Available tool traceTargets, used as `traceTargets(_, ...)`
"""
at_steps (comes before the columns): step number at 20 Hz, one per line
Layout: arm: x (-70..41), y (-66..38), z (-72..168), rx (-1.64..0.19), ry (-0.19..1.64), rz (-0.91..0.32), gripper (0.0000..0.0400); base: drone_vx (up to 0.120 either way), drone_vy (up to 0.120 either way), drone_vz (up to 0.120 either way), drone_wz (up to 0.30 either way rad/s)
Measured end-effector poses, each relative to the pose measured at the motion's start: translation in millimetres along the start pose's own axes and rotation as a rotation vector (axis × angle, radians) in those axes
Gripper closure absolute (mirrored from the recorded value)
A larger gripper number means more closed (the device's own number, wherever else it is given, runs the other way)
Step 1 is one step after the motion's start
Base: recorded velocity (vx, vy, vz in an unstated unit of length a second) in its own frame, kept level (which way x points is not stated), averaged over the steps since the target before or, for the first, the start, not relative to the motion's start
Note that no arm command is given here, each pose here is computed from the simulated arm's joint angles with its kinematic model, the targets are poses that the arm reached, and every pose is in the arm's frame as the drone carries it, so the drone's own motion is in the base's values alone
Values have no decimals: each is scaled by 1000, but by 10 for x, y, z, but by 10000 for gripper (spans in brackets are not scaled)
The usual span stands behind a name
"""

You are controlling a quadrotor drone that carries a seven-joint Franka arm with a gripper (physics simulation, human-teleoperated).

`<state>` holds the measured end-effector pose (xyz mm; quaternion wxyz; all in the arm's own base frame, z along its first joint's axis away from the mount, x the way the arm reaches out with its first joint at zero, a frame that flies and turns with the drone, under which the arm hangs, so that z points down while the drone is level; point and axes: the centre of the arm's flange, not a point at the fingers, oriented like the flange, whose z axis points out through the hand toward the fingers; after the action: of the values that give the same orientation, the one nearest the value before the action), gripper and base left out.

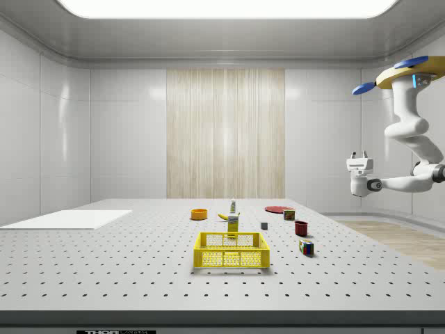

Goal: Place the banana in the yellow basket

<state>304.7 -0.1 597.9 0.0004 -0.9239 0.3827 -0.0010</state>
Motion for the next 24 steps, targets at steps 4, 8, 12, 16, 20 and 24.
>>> traceTargets(4, -24, 26, -296, 2, 2, 0, 0, 0, -120, 0, 0)
traceTargets(8, -19, 20, -557, 4, 4, 0, 0, 0, -120, 0, 0)
traceTargets(12, -9, 9, -748, 7, 7, 0, 0, 0, -120, 0, 0)
traceTargets(16, -4, 3, -854, 9, 9, 0, 0, 0, -120, 0, 0)
traceTargets(20, -2, 2, -902, 11, 11, 0, 0, 0, -120, 0, 0)
traceTargets(24, -3, 2, -923, 13, 13, 0, 0, 0, -120, 0, 0)
